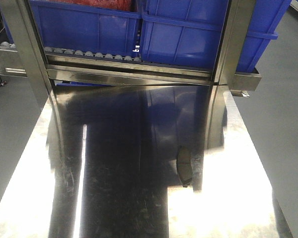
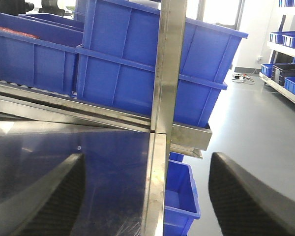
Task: Move and align brake pads A on conveyor
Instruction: 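Move the right gripper toward the other brake pad on the table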
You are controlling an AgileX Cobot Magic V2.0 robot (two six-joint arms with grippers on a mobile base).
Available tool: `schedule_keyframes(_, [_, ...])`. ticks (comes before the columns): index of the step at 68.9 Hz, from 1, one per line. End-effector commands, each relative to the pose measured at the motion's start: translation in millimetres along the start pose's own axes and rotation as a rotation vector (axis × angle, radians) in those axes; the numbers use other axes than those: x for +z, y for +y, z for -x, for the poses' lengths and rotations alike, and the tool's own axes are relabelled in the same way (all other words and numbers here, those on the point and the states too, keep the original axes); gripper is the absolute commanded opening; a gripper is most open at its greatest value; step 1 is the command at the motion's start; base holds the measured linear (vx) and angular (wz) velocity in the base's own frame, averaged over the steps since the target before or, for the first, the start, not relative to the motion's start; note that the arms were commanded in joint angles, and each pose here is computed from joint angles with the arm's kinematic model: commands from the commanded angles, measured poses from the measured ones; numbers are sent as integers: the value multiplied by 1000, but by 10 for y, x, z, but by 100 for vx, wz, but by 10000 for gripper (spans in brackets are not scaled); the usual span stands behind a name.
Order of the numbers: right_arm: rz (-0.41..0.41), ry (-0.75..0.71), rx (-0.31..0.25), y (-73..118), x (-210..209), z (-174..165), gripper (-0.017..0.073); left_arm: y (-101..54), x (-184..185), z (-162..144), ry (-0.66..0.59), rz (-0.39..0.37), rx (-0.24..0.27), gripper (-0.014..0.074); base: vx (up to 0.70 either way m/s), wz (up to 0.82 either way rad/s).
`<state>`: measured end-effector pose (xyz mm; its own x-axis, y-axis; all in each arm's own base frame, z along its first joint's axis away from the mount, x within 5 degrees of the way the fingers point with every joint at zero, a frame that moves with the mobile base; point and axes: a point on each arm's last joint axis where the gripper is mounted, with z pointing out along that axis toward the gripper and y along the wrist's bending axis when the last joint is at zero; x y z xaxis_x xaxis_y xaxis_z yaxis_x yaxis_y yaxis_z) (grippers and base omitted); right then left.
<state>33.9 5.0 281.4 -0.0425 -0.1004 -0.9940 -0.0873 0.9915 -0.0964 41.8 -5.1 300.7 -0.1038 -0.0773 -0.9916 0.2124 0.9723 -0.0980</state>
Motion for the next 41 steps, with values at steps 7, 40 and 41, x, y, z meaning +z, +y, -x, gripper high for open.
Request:
schedule_keyframes(7, [-18,-85,-10,-22,-9,150,514,-31,-11,151,-97,-28,-4,-6,0,0])
schedule_keyframes(40, [14,171,97,-43,476,304,514,-31,-11,151,-97,-28,-4,-6,0,0])
schedule_keyframes(41, [17,200,97,-44,520,307,514,-31,-11,151,-97,-28,-4,-6,0,0])
